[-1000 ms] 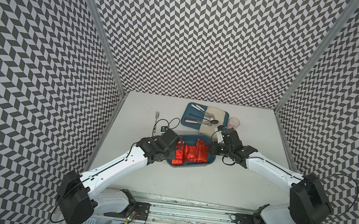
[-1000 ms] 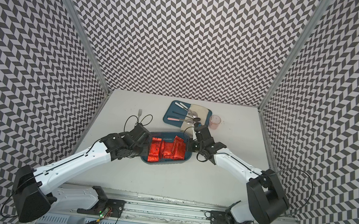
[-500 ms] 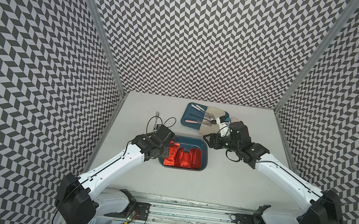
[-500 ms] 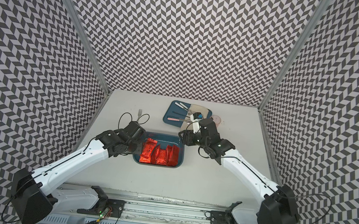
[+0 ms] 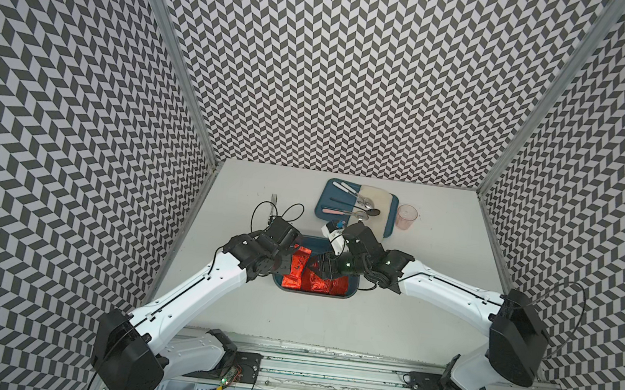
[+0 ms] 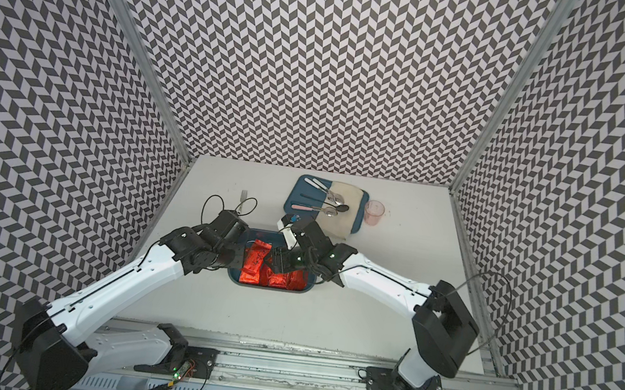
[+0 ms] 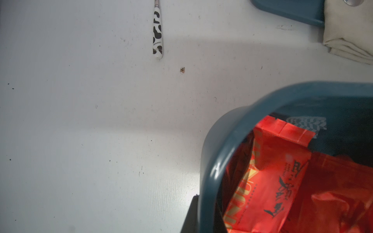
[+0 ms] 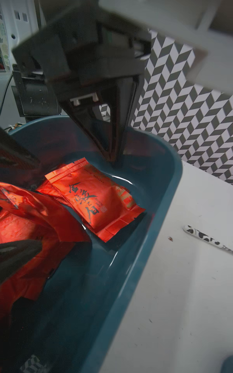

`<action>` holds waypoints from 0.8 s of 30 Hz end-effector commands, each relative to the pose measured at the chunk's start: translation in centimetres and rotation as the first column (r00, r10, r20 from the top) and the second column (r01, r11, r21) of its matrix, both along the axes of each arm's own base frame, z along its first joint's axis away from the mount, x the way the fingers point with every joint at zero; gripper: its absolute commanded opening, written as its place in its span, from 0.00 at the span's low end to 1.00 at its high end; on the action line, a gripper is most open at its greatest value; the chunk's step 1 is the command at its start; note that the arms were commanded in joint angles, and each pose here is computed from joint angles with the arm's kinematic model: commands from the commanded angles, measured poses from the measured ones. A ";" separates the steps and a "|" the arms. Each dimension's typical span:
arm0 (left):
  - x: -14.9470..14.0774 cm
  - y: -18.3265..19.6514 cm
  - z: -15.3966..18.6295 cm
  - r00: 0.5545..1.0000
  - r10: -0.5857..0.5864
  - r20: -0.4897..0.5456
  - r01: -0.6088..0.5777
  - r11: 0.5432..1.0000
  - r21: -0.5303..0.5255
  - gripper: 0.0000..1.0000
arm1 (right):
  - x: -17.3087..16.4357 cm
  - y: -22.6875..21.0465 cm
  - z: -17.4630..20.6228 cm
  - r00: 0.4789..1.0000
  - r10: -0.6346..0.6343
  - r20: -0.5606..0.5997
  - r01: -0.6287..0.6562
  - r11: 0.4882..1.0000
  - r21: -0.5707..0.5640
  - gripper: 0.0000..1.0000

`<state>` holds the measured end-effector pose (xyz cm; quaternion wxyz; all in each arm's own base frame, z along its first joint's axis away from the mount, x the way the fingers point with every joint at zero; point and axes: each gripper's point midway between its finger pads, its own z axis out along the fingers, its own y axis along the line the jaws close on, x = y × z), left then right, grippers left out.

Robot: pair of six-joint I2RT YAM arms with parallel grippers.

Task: Take the tea bags out of the storage box
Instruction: Pick up the tea bag from the storage box.

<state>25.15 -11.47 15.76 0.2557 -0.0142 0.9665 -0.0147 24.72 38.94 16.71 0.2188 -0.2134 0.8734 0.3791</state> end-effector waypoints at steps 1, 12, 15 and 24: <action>-0.1 0.0 0.6 1.000 -0.002 0.020 0.002 1.000 -0.021 0.00 | 0.8 1.2 0.6 1.000 -0.019 0.015 0.018 1.000 0.024 0.58; 0.0 0.1 0.4 1.000 0.008 0.014 -0.008 1.000 -0.013 0.00 | 1.4 1.9 -0.9 0.999 -0.047 -0.007 0.047 0.999 -0.018 0.32; 0.0 0.2 0.3 1.000 0.015 0.014 -0.015 1.000 -0.009 0.00 | 1.5 1.9 -0.6 0.999 -0.050 0.000 0.050 0.999 -0.014 0.24; 0.3 0.6 0.2 0.999 0.045 0.017 -0.045 0.999 0.007 0.00 | 1.6 1.5 3.0 0.997 -0.061 0.052 0.058 0.997 0.043 0.09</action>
